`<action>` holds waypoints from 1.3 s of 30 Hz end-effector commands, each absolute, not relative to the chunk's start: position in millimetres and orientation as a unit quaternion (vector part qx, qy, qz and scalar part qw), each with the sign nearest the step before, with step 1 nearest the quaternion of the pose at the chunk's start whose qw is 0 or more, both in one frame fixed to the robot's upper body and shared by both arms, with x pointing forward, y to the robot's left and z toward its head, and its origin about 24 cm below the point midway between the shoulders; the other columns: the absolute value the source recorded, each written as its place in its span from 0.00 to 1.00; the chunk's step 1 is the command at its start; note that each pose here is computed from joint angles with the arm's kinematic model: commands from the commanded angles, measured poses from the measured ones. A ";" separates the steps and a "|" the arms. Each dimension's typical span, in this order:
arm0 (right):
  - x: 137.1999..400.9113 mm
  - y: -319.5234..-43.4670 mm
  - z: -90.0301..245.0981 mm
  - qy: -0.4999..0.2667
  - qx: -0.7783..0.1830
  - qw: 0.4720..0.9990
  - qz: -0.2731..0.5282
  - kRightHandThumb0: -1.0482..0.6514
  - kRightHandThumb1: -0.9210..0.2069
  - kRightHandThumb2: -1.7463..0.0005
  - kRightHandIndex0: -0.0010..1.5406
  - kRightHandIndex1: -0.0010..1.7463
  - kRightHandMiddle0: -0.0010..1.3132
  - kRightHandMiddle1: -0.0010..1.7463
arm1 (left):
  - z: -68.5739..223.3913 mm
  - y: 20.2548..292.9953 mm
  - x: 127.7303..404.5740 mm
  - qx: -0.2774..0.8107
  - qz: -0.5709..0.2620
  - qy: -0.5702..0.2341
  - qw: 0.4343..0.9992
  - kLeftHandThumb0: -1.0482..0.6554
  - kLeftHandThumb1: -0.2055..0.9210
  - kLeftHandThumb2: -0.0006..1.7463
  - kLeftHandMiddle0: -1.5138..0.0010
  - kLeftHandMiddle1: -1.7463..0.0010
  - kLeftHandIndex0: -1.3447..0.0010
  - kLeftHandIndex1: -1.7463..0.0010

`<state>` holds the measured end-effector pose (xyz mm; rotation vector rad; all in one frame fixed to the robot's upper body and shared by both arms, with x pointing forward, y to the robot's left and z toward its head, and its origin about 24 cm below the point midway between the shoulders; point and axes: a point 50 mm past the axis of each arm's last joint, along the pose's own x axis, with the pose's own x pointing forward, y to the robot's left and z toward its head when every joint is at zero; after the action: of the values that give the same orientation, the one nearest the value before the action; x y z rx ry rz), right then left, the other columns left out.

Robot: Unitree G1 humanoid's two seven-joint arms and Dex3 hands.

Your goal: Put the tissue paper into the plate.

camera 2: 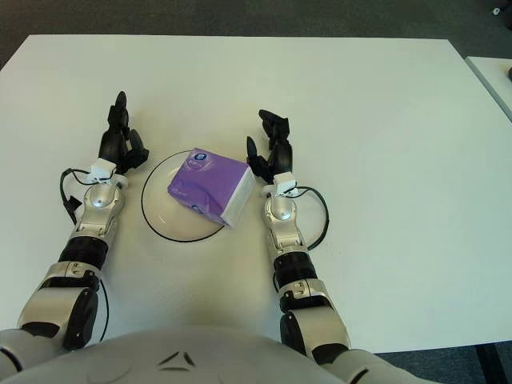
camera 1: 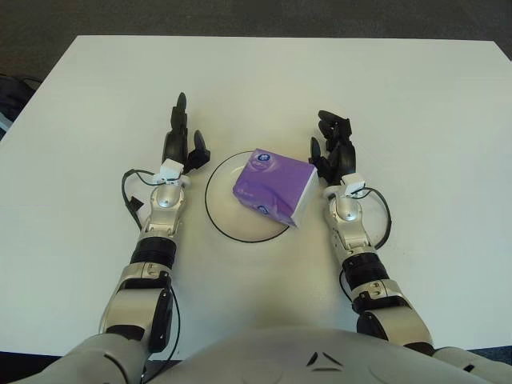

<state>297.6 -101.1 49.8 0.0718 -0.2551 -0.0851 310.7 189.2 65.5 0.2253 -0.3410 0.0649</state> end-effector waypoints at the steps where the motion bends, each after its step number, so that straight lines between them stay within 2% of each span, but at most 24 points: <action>1: 238.0 -130.0 -50.3 0.094 -0.006 0.992 -0.083 0.29 0.08 0.63 0.12 0.34 0.00 0.57 | 20.6 194.6 281.8 0.116 0.037 -0.086 0.989 0.09 1.00 0.61 0.99 1.00 1.00 0.88; 21: 238.8 -127.4 -48.8 0.091 -0.009 0.992 -0.085 0.29 0.08 0.63 0.13 0.35 0.00 0.58 | -2.7 197.8 260.2 0.122 0.036 -0.023 0.992 0.12 1.00 0.60 0.97 0.99 1.00 0.86; 39: 240.2 -125.8 -47.5 0.090 -0.010 0.993 -0.080 0.27 0.07 0.63 0.13 0.36 0.00 0.57 | -15.1 193.6 243.9 0.125 0.016 0.010 0.992 0.11 1.00 0.58 0.98 1.00 1.00 0.89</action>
<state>297.3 -101.1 49.5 0.0722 -0.2533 -0.0977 285.9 191.1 50.6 0.2449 -0.2704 0.0569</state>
